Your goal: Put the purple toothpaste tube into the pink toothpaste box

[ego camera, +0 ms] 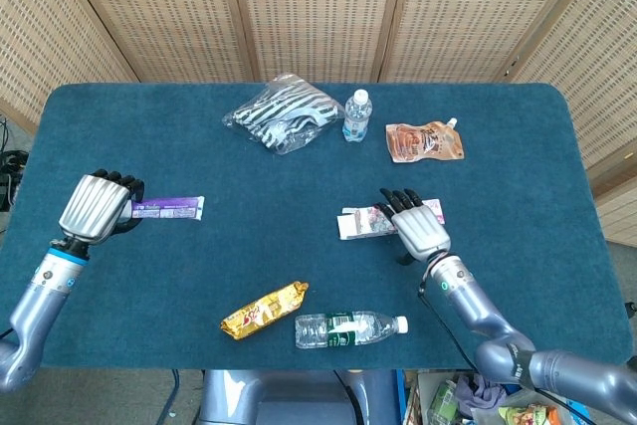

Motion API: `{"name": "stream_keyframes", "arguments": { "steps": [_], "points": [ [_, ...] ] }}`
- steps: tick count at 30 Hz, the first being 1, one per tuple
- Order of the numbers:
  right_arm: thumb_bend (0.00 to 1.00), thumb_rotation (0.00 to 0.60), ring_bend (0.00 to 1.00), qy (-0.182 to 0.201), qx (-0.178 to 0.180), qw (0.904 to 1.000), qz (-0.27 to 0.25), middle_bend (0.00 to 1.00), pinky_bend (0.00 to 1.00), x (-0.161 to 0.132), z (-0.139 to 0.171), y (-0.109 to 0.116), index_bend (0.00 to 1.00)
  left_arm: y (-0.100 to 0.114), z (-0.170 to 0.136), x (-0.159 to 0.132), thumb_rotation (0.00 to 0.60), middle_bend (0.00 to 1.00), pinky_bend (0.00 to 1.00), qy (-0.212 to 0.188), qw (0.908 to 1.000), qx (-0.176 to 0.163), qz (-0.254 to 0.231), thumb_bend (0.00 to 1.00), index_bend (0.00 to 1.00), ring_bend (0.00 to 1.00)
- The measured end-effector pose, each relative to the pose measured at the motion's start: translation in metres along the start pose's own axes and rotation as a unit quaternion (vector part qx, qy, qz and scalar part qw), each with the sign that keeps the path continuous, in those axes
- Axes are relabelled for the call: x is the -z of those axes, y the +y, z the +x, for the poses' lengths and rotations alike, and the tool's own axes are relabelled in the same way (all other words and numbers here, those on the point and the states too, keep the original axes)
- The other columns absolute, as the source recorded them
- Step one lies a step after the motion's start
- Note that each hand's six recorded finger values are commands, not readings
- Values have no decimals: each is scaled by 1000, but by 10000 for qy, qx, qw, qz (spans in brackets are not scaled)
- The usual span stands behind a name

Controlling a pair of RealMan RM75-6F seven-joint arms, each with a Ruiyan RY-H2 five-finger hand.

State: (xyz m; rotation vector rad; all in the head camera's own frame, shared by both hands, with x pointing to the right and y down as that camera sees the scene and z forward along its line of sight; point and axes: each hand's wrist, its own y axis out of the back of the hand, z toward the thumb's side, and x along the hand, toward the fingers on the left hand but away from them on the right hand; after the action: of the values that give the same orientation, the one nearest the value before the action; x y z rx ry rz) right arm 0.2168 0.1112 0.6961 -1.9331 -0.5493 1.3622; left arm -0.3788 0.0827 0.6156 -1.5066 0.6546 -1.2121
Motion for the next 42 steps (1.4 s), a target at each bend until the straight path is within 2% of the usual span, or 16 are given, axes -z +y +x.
{"name": "stream_keyframes", "arguments": {
  "steps": [16,18,20,24,33,38,42],
  "points": [
    [5,600,0,-282,-135,9995,-27,3,0,9,-30,-7,170,-5,1,5,600,689,551,4,10000,34,24,320,816,553],
    [5,600,0,-312,-138,9994,-51,26,0,10,-31,-9,199,-5,0,5,600,689,551,6,10000,31,18,320,816,553],
    [5,600,0,-336,-131,9993,-88,91,10,11,-32,-10,250,-5,0,5,600,689,551,4,10000,29,17,321,816,553],
    [5,600,54,-414,-96,9990,-144,225,132,15,-32,-14,353,-5,-1,4,600,690,551,-12,10000,23,4,320,816,553],
    [5,600,318,-519,67,9976,-452,456,404,25,-30,-24,543,-7,-1,4,600,689,551,-16,10000,27,-37,320,816,553],
    [5,600,379,-422,248,9976,-496,512,456,24,-26,-23,593,-5,-1,3,600,689,551,-30,10000,-26,-75,320,816,553],
    [5,600,382,-367,392,9967,-610,509,460,20,-23,-18,594,-1,-1,-1,600,689,551,-73,9998,-103,-156,320,816,553]
  ]
}}
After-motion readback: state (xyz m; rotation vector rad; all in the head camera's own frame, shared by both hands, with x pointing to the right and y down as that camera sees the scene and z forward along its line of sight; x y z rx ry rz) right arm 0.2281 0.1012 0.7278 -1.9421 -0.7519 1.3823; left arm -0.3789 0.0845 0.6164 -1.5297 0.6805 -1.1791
